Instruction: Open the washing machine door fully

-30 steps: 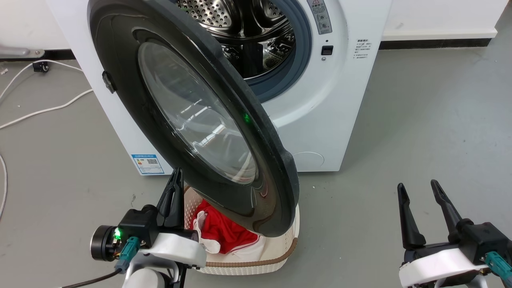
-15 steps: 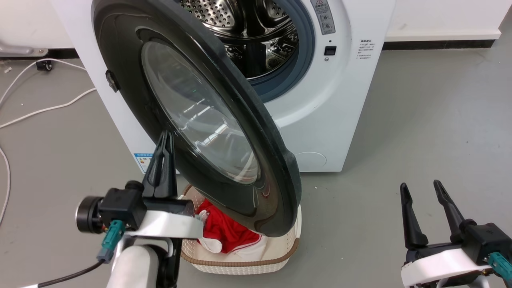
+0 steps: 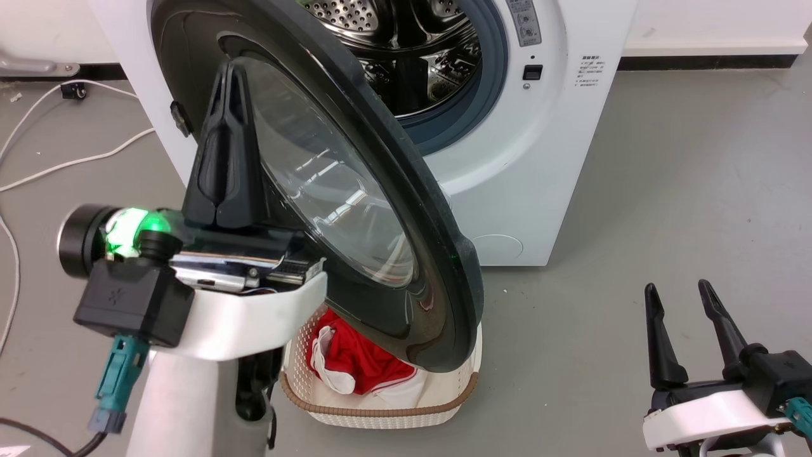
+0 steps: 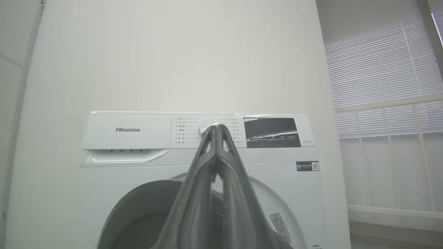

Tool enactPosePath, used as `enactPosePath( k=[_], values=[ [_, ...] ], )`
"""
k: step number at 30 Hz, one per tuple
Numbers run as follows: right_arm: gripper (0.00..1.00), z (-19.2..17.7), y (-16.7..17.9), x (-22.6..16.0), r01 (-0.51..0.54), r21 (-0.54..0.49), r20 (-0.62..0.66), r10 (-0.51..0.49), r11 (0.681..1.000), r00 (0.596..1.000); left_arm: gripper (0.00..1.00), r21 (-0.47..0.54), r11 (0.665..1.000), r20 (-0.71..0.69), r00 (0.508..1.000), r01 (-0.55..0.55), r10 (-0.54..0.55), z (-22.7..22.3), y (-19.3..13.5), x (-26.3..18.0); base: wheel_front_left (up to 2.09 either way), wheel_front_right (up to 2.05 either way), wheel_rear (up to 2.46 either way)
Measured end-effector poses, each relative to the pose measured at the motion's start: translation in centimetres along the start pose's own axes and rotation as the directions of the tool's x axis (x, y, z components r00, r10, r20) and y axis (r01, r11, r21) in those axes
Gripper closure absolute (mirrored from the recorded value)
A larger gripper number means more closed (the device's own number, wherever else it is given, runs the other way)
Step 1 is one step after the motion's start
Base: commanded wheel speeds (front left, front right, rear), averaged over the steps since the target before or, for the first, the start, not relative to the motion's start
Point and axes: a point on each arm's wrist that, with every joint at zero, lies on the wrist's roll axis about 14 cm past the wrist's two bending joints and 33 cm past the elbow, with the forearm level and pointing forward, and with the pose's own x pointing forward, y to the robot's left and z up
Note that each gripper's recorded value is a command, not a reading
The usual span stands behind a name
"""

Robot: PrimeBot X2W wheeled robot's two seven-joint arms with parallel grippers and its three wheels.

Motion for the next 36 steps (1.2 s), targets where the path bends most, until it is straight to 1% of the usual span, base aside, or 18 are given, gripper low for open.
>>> enactPosePath(
  k=[3,5,8,10,12,14,17,20,22,24,25,27,29,33,36],
  values=[
    [0.0,0.0,0.0,0.0,0.001,0.003,-0.001,-0.001,1.0,1.0,1.0,-0.024,0.999,0.072,0.996,0.044,-0.042,2.0,-1.5,0.9,0.0,0.0,0.0],
    [0.0,0.0,-0.1,-0.1,0.002,0.003,-0.001,-0.002,1.0,1.0,1.0,-0.058,0.995,0.095,0.992,0.084,-0.078,2.7,-2.9,1.2,0.0,0.0,0.0],
    [0.0,0.1,-0.1,-0.2,0.006,0.003,0.0,-0.006,1.0,1.0,1.0,-0.122,0.978,0.107,0.982,0.168,-0.156,3.1,-5.7,1.0,0.0,0.0,0.0],
    [0.0,0.2,-0.2,-0.3,0.008,0.004,0.001,-0.008,1.0,1.0,1.0,-0.171,0.958,0.1,0.972,0.229,-0.214,2.8,-7.9,0.5,0.0,0.0,0.0],
    [0.0,0.3,-0.3,-0.4,0.012,0.004,0.002,-0.012,1.0,1.0,1.0,-0.218,0.935,0.079,0.96,0.279,-0.268,2.3,-9.8,0.0,0.0,0.0,0.0],
    [0.0,0.2,-0.5,-0.5,0.017,0.006,-0.003,-0.017,1.0,1.0,1.0,-0.272,0.903,0.045,0.941,0.334,-0.335,1.6,-12.0,-0.8,0.0,0.0,0.0],
    [0.0,-0.1,-0.7,-0.7,0.024,0.006,-0.016,-0.024,1.0,1.0,1.0,-0.353,0.846,-0.02,0.9,0.401,-0.435,0.0,-15.3,-2.4,0.0,0.0,0.0],
    [0.0,-0.2,-0.8,-0.8,0.028,0.013,-0.02,-0.028,1.0,0.999,1.0,-0.426,0.787,-0.101,0.84,0.447,-0.532,-1.9,-18.2,-4.6,0.0,0.0,0.0],
    [0.0,-0.3,-0.8,-0.8,0.03,0.015,-0.022,-0.03,0.999,0.999,1.0,-0.471,0.754,-0.163,0.795,0.457,-0.584,-3.4,-19.8,-6.5,0.0,0.0,0.0],
    [0.0,-0.4,-0.8,-0.8,0.031,0.019,-0.026,-0.031,0.999,0.999,1.0,-0.51,0.73,-0.218,0.753,0.455,-0.621,-4.7,-21.0,-8.2,0.0,0.0,0.0],
    [0.0,-0.4,-0.8,-0.9,0.031,0.022,-0.027,-0.031,0.999,0.999,1.0,-0.524,0.724,-0.244,0.735,0.449,-0.632,-5.4,-21.4,-9.0,0.0,0.0,0.0],
    [0.0,-0.5,-0.9,-0.9,0.033,0.023,-0.029,-0.032,0.999,0.999,1.0,-0.54,0.724,-0.3,0.705,0.43,-0.643,-6.7,-21.8,-10.5,0.0,0.0,0.0],
    [0.0,-0.6,-0.9,-0.9,0.034,0.024,-0.032,-0.033,0.999,0.999,1.0,-0.542,0.736,-0.361,0.679,0.405,-0.639,-8.3,-21.7,-11.7,0.0,0.0,0.0],
    [0.0,-1.0,-1.0,-0.8,0.036,0.028,-0.045,-0.035,0.999,0.998,1.0,-0.525,0.771,-0.457,0.645,0.36,-0.613,-10.9,-20.8,-13.2,0.0,0.0,0.0],
    [0.0,-1.4,-1.0,-0.7,0.037,0.033,-0.054,-0.035,0.999,0.998,1.0,-0.509,0.794,-0.509,0.628,0.332,-0.588,-12.5,-20.1,-13.9,0.0,0.0,0.0]
  ],
)
